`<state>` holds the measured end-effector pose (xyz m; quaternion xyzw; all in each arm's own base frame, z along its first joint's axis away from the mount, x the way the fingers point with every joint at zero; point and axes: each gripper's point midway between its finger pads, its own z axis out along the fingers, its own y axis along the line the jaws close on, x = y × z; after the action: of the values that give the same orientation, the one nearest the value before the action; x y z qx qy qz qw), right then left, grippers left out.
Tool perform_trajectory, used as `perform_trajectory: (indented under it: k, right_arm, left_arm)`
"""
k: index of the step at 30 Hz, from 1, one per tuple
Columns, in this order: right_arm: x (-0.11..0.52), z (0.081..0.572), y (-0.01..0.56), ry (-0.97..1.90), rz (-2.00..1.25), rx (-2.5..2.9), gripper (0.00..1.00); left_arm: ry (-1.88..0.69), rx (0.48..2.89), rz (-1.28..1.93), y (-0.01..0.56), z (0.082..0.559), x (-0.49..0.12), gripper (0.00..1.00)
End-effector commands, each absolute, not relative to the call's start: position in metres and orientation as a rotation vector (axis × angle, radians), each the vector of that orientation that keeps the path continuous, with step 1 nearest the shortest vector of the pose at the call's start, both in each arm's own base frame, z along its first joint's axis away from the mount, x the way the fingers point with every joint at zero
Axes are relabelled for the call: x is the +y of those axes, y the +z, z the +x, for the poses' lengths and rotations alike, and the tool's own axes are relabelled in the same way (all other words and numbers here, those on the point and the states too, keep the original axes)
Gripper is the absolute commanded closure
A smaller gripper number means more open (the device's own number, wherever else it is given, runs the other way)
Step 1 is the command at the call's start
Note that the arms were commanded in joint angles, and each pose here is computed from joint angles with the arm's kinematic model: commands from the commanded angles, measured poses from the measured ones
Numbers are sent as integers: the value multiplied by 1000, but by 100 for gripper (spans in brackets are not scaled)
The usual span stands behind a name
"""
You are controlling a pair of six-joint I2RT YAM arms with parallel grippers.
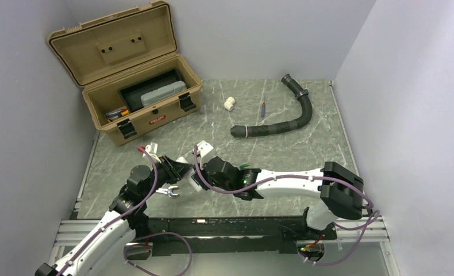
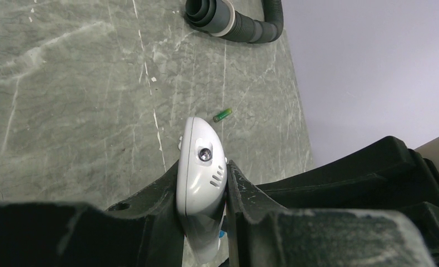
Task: Load the batteries into the remote control
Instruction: Load the battery into the remote control.
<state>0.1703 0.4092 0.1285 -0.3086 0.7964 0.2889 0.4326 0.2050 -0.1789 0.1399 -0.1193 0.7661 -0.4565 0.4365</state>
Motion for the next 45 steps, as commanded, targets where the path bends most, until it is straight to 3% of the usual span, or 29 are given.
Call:
perform_trajectory:
  k: [1, 14, 23, 37, 38, 42, 45]
  right_arm:
    - [420, 178, 138, 710, -729, 1992, 77]
    - [434, 170, 116, 589, -815, 2061, 77]
    - [427, 170, 117, 575, -802, 2065, 100]
    - [415, 168, 140, 627, -748, 2017, 100]
    - [416, 169, 140, 626, -747, 2016, 100]
    - [415, 169, 135, 614, -751, 2031, 79]
    - [417, 166, 134, 628, -763, 2033, 74]
  left_arm:
    - [-1184, 1810, -251, 178, 208, -184, 100]
    - [-1155, 1829, -266, 176, 211, -181, 100]
    - [-1119, 1851, -288, 171, 212, -177, 100]
    - [-1117, 1864, -315, 166, 212, -176, 100]
    - [-1114, 1867, -316, 166, 212, -176, 100]
    - [-1110, 1866, -313, 167, 212, -176, 100]
    - [-1106, 1870, -313, 165, 212, -175, 100]
